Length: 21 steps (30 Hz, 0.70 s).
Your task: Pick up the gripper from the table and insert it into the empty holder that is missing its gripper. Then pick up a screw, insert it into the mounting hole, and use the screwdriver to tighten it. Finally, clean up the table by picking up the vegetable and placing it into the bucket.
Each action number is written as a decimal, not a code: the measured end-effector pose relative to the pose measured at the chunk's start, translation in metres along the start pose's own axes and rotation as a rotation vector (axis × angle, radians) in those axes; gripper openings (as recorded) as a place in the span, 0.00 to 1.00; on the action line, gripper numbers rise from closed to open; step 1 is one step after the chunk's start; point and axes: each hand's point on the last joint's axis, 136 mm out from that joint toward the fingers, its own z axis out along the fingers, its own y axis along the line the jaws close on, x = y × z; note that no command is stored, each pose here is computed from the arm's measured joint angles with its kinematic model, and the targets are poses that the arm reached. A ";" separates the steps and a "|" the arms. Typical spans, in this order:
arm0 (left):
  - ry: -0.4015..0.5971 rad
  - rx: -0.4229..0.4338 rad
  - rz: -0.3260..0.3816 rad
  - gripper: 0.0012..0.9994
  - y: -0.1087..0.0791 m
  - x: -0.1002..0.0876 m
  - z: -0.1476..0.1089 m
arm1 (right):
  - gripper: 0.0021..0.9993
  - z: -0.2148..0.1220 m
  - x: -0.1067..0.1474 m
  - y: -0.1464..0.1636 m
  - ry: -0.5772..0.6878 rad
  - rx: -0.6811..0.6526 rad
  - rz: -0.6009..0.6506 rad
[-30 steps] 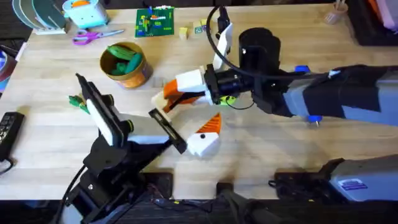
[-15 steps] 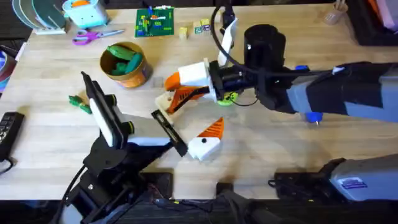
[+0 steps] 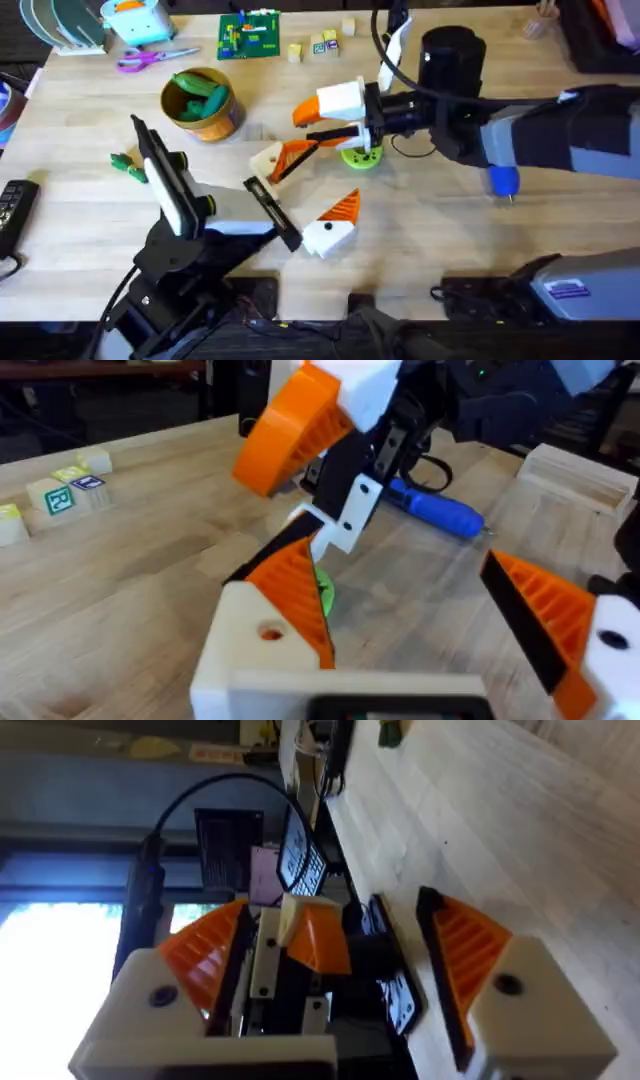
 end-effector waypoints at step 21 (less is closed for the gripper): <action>0.000 0.000 -0.004 0.99 0.000 0.000 0.000 | 0.16 0.010 0.025 0.004 0.101 -0.024 -0.020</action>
